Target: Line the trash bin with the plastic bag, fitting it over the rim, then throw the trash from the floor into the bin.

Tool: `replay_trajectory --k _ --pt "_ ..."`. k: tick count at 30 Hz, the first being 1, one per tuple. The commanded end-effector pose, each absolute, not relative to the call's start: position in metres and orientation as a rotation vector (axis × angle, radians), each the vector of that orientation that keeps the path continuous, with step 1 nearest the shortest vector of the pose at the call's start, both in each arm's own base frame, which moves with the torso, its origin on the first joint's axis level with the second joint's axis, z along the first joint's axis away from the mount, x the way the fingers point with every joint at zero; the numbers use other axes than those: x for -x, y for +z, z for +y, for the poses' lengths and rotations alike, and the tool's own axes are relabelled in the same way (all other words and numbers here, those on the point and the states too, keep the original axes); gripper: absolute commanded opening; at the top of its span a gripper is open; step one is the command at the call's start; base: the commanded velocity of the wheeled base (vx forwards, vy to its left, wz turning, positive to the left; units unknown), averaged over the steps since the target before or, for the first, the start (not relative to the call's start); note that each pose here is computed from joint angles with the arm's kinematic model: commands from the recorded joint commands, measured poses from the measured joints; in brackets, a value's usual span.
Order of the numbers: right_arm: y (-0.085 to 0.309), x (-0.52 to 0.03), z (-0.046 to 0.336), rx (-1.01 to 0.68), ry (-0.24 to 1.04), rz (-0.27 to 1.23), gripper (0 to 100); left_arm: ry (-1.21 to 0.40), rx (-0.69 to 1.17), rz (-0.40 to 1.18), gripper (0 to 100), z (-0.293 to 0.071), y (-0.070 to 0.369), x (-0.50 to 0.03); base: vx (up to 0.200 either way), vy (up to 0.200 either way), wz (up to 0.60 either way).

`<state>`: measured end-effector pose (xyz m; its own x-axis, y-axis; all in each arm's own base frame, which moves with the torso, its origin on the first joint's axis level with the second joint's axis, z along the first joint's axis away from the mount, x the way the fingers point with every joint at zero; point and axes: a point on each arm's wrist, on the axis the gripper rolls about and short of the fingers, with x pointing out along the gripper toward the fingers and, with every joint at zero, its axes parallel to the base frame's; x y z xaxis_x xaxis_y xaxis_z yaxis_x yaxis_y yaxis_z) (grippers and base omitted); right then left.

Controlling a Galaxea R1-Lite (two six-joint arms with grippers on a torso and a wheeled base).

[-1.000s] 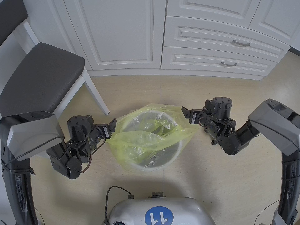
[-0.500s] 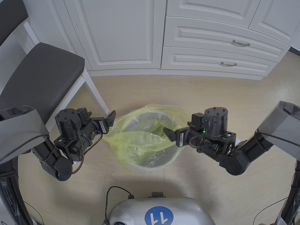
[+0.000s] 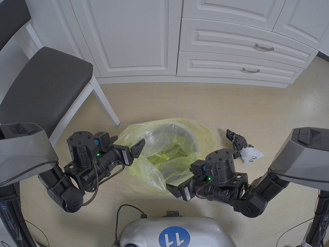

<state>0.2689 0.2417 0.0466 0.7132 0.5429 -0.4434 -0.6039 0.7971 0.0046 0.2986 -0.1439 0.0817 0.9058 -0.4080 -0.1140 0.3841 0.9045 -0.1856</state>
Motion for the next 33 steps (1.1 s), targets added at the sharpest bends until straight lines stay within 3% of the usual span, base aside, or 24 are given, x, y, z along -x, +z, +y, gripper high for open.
replay_trajectory --k 1,8,19,33 --pt "0.026 -0.259 0.242 0.202 0.694 0.516 100 -0.520 0.149 0.267 100 -0.141 0.062 -0.284 0.000 0.000 0.00" --pt "0.011 -0.262 0.243 0.213 0.696 0.549 100 -0.585 0.143 0.378 100 -0.123 0.038 -0.283 0.000 0.000 0.00" --pt "-0.011 -0.263 0.243 0.228 0.701 0.604 100 -0.608 0.012 0.410 100 -0.091 0.026 -0.277 0.000 0.000 0.00" --pt "-0.012 -0.272 0.237 0.206 0.677 0.583 100 -0.605 0.000 0.395 100 -0.073 0.029 -0.276 0.000 0.000 0.00"
